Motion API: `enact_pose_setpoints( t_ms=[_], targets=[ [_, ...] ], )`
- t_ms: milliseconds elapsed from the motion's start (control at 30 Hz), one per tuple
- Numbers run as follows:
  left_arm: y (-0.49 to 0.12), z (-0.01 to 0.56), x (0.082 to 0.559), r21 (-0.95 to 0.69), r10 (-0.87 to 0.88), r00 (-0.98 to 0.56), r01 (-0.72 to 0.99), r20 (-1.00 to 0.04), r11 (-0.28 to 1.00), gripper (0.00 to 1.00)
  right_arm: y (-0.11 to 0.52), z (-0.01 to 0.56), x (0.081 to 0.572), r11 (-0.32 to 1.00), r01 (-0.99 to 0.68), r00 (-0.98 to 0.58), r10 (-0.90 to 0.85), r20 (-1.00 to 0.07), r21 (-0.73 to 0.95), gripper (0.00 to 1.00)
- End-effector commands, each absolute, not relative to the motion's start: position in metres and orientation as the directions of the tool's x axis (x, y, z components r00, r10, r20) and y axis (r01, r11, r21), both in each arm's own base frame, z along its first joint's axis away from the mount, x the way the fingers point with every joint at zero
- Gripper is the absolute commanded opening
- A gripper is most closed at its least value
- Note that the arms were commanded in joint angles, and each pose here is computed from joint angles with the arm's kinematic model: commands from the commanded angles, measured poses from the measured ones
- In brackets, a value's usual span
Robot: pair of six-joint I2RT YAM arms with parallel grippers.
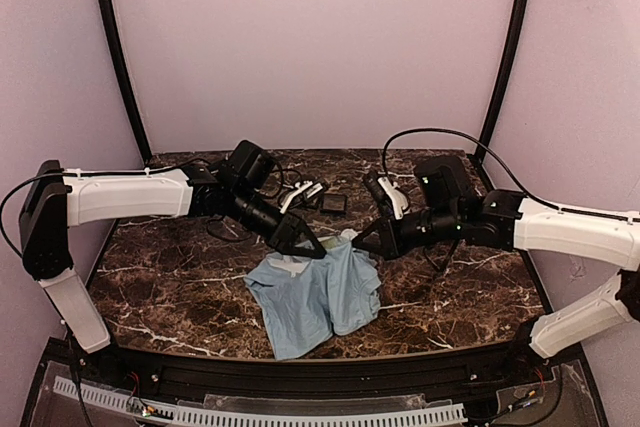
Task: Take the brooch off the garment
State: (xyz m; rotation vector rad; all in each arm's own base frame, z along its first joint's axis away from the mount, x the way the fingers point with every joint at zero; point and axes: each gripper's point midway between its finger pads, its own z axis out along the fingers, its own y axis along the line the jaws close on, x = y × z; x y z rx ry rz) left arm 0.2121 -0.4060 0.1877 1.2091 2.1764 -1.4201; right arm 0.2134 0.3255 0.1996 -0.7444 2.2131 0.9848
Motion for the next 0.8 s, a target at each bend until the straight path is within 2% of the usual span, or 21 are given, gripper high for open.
enact_pose_setpoints(
  t_ms=[0, 33, 100, 167, 267, 500, 767],
  targets=[
    [-0.4, 0.21, 0.217, -0.548, 0.472, -0.556, 0.819, -0.684, 0.171, 0.4, 0.34, 0.213, 0.206, 0.419, -0.764, -0.622, -0.275, -0.733, 0.491, 0.0],
    [-0.399, 0.211, 0.218, -0.536, 0.471, -0.548, 0.826, -0.691, 0.175, 0.51, 0.34, 0.211, 0.206, 0.409, -0.765, -0.625, -0.287, -0.726, 0.497, 0.0],
    [-0.398, 0.212, 0.218, -0.527, 0.47, -0.541, 0.831, -0.697, 0.175, 0.63, 0.341, 0.21, 0.204, 0.38, -0.771, -0.627, -0.312, -0.714, 0.511, 0.0],
    [-0.398, 0.211, 0.217, -0.532, 0.471, -0.543, 0.829, -0.696, 0.17, 0.69, 0.343, 0.209, 0.2, 0.346, -0.776, -0.628, -0.341, -0.699, 0.527, 0.0],
    [-0.4, 0.215, 0.212, -0.547, 0.47, -0.54, 0.826, -0.698, 0.136, 0.72, 0.347, 0.207, 0.192, 0.297, -0.781, -0.625, -0.384, -0.68, 0.55, 0.0],
    [-0.404, 0.213, 0.204, -0.57, 0.476, -0.543, 0.816, -0.692, 0.103, 0.68, 0.355, 0.204, 0.18, 0.204, -0.776, -0.618, -0.435, -0.655, 0.597, 0.0],
    [-0.408, 0.218, 0.19, -0.593, 0.487, -0.531, 0.805, -0.694, 0.032, 0.44, 0.357, 0.205, 0.176, 0.163, -0.776, -0.607, -0.451, -0.654, 0.609, 0.0]
  ],
)
